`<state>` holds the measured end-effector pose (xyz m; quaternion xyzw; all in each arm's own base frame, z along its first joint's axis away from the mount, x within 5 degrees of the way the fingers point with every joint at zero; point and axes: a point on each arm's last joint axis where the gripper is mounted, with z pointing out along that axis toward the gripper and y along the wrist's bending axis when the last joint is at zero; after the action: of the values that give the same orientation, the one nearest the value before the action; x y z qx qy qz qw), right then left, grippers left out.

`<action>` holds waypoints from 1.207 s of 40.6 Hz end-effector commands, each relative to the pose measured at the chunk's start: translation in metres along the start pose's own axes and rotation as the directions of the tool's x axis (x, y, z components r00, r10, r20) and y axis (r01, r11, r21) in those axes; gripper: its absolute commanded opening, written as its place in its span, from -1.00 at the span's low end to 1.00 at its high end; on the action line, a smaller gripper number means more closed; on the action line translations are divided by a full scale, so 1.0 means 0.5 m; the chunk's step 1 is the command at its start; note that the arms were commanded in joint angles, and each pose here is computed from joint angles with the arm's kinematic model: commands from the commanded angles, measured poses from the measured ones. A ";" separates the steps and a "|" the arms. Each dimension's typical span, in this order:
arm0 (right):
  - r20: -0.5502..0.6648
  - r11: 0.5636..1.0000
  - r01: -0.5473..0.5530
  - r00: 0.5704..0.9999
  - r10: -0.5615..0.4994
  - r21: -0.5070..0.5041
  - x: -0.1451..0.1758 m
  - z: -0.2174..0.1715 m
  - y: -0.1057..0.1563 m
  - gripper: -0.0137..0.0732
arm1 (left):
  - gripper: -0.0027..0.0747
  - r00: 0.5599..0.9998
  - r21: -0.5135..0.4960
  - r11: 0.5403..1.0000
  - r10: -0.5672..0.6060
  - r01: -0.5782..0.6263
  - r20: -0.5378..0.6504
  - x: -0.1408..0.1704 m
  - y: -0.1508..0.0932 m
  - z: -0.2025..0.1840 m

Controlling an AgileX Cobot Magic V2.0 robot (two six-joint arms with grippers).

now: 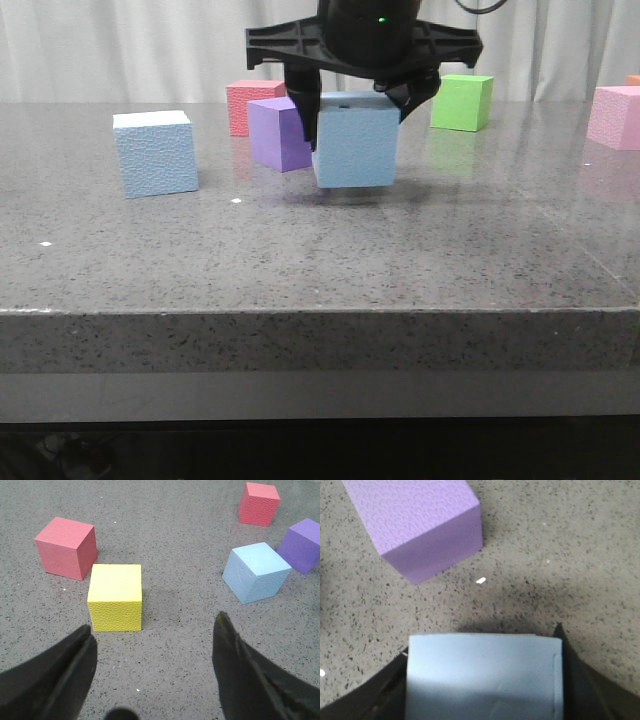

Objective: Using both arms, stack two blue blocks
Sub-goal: 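Carry the light-blue cube toward the middle and set it down, then open the right gripper and lift it away from the cube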

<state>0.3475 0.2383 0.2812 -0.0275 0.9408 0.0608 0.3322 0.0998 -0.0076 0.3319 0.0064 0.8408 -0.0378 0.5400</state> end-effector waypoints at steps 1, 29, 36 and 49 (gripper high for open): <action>0.115 0.999 -0.011 0.993 0.016 -0.045 -0.041 -0.046 0.004 0.69 | 0.32 0.995 0.014 1.000 -0.008 0.007 0.104 -0.034 -0.004 -0.008; 0.215 0.962 0.260 0.948 -0.236 -0.090 -0.021 -0.269 -0.086 0.80 | 0.32 0.993 0.014 1.000 -0.008 0.007 0.115 -0.036 -0.004 -0.008; 0.191 0.946 0.279 0.950 -0.246 -0.168 0.041 -0.296 -0.193 0.80 | 0.32 0.991 0.016 1.000 -0.010 0.008 0.136 -0.040 -0.004 -0.008; 0.274 0.875 0.424 0.892 -0.360 -0.234 0.138 -0.333 -0.252 0.80 | 0.32 0.993 0.081 0.995 0.051 -0.060 0.110 -0.042 -0.018 0.004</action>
<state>0.2097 0.0923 0.3373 -0.2537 0.8831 0.1168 0.3769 0.1035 -0.0104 0.3328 0.0279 0.8367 -0.0406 0.5454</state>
